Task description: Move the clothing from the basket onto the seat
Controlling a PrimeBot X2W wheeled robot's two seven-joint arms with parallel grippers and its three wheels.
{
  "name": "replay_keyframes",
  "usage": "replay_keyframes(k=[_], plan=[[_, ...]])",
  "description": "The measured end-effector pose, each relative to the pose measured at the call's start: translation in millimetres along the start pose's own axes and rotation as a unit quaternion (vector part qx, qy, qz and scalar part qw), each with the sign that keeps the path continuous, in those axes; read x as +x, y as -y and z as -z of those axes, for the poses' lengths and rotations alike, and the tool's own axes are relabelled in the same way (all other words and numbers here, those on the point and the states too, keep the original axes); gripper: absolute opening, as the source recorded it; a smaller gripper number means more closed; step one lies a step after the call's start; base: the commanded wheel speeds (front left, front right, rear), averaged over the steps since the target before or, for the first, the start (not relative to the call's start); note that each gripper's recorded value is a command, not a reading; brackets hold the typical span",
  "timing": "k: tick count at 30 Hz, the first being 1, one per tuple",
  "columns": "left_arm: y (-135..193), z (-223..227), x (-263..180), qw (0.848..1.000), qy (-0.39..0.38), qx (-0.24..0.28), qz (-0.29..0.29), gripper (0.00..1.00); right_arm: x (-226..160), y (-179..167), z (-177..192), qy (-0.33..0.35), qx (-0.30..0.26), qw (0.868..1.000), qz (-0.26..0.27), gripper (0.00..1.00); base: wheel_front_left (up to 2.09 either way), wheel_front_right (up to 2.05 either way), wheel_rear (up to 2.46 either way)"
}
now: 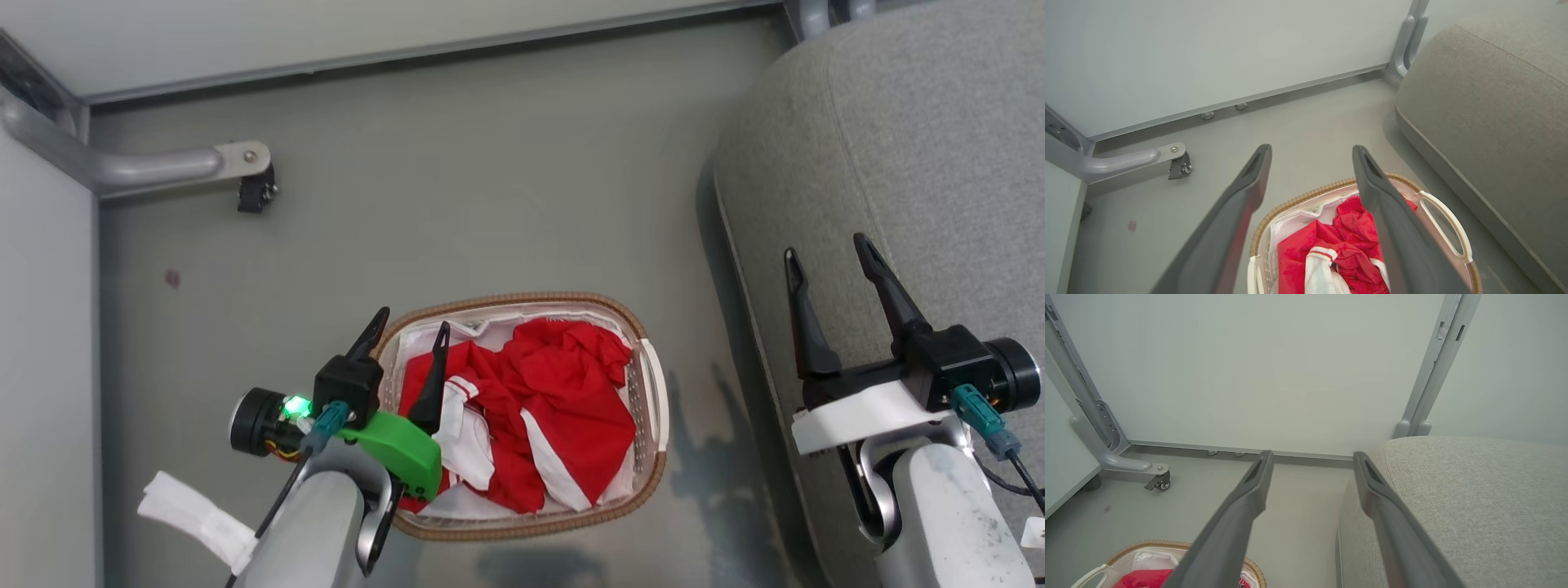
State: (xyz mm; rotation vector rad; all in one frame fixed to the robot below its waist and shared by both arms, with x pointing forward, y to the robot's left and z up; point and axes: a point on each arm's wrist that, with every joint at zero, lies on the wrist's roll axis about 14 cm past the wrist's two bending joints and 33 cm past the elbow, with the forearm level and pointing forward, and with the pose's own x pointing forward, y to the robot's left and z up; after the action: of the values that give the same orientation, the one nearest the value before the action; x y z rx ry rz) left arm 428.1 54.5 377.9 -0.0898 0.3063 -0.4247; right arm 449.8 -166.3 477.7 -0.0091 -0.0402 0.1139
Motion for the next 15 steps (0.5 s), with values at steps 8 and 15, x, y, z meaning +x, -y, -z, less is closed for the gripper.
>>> replay_keyframes(k=[8,15], plan=[[18.4,97.1,29.2,0.985,-0.149,0.041,0.081,1.00,17.6,12.5,43.7,-0.041,0.017,0.999,0.014,1.00,0.00,0.00,0.00],[13.6,176.2,37.8,0.952,-0.266,0.079,0.130,1.00,28.0,27.0,77.5,-0.069,0.028,0.997,0.031,1.00,0.00,0.00,0.00]])
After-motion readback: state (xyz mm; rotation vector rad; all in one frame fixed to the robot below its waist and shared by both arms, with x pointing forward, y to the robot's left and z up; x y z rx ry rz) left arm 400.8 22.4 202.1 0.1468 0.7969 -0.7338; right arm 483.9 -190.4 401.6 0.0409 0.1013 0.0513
